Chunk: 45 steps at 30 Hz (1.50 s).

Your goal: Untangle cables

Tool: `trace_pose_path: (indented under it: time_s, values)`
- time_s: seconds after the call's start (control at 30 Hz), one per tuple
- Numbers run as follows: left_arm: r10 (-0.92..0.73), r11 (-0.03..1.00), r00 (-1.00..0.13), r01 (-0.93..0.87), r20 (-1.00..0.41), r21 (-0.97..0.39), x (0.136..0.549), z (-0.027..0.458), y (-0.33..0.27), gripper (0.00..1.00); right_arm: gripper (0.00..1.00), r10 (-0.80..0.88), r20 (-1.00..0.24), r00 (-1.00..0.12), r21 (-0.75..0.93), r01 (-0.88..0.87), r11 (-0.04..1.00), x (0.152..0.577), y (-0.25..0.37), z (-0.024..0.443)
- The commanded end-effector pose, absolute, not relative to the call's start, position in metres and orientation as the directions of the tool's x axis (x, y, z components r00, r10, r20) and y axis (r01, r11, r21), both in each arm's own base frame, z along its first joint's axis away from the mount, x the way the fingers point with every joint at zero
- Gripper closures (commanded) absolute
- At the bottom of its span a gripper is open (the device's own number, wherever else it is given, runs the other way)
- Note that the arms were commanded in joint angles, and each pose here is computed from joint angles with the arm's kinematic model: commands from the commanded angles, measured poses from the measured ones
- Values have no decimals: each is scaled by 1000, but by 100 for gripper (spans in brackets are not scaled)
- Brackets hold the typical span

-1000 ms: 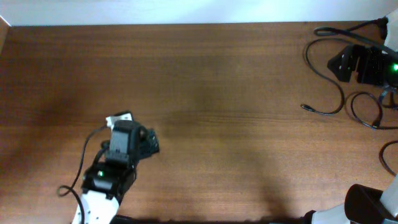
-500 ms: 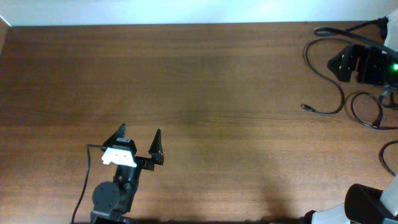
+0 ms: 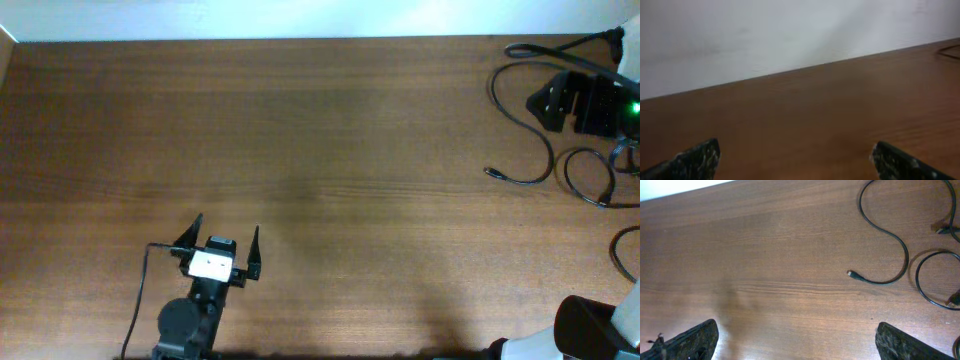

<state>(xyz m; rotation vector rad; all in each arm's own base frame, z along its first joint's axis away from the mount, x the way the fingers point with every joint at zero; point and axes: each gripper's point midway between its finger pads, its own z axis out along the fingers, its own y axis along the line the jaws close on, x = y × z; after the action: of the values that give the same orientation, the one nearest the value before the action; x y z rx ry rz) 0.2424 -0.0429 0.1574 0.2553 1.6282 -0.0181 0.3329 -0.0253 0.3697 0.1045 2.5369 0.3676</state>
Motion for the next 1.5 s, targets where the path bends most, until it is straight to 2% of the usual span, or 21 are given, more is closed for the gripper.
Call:
trace_pose_path:
  time_s: [0.0, 0.07, 0.13, 0.17, 0.2, 0.23, 1.47]
  values:
    - [145, 976, -57, 171, -988, 134, 242, 156, -42, 1, 1, 140, -526, -839, 277, -14, 961, 332, -24, 369]
    - [70, 985, -64, 162, -995, 59, 243, 158, -41, 1, 1, 139, -526, -839, 277, -15, 961, 332, -24, 369]
    - [-19, 992, 12, 124, -1000, -17, 245, 179, -32, 1, 1, 140, -526, -839, 277, -14, 961, 332, -24, 369]
    - [-24, 994, 37, 104, -999, -20, 245, 185, -26, 1, 1, 140, -526, -839, 277, -14, 961, 332, -24, 369]
    - [-20, 996, 9, 92, -1000, -19, 245, 178, -24, 1, 1, 140, -526, -839, 277, -14, 961, 332, -24, 369]
    - [-7, 997, -91, 75, -996, -14, 245, 154, -21, 1, 1, 139, -526, -839, 277, -15, 961, 332, -24, 369]
    - [4, 997, -80, 81, -997, -2, 245, 156, -21, 1, 1, 140, -526, -839, 278, -14, 961, 332, -24, 369]
